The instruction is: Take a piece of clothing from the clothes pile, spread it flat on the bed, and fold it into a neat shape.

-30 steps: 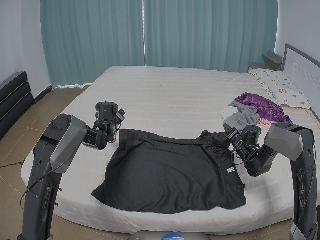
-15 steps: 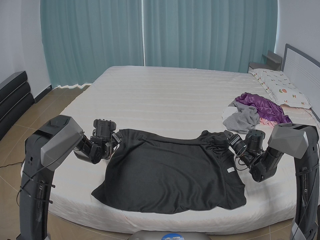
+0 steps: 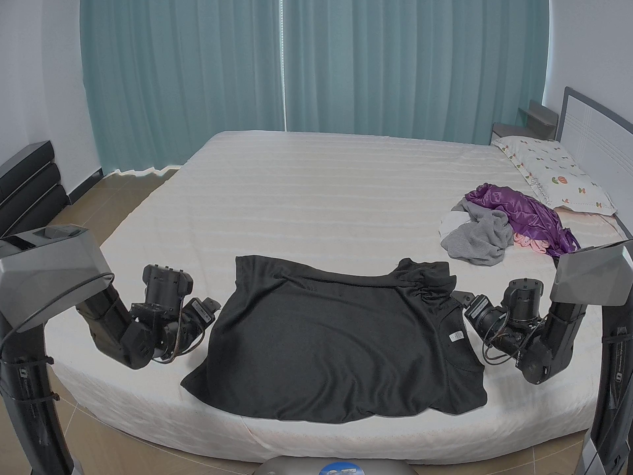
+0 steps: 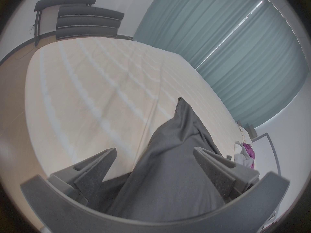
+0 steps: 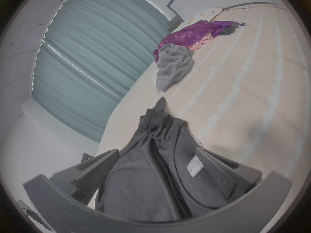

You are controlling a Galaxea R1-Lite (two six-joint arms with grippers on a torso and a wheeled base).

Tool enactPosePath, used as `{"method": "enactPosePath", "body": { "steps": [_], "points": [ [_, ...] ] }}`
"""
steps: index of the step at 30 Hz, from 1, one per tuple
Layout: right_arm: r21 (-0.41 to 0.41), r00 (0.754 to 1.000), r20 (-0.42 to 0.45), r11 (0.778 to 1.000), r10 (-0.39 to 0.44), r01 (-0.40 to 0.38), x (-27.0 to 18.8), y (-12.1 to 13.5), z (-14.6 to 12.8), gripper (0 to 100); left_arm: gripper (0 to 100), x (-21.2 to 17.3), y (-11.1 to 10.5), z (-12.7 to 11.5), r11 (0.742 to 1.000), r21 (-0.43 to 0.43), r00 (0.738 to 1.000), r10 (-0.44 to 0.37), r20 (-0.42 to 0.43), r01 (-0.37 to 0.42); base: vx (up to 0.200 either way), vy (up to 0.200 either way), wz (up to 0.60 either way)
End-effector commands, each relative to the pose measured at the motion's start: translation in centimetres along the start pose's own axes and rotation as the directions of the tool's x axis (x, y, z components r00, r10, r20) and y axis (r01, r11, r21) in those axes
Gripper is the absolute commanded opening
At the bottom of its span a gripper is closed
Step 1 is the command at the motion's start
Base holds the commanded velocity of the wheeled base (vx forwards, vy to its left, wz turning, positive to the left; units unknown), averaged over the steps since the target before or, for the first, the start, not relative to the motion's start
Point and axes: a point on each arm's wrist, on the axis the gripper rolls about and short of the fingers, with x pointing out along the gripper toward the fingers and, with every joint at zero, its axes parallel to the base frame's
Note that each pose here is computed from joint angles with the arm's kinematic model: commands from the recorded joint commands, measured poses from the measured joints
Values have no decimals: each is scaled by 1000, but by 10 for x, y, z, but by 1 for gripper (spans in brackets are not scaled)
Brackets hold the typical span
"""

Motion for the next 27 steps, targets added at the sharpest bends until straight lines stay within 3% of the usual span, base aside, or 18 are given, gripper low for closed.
{"method": "enactPosePath", "body": {
  "steps": [1, 6, 15, 27],
  "points": [
    [12, 997, -79, 1000, -8, 9, -51, -2, -5, 100, 100, -49, 17, -16, 996, -58, 997, -64, -37, 62, 0, 0, 0],
    [21, 990, -139, 999, 34, -31, -68, -8, -8, 100, 100, -54, 24, -23, 987, -114, 990, -120, -67, 112, 0, 0, 0],
    [17, 987, -160, 1000, 24, -22, -70, -16, -18, 100, 100, -57, 36, -26, 988, -127, 989, -104, -110, 89, -200, 0, 0],
    [24, 986, -166, 1000, 19, -15, -72, -17, -19, 100, 100, -58, 34, -27, 981, -167, 986, -116, -119, 95, 0, 0, 0]
  ]
}}
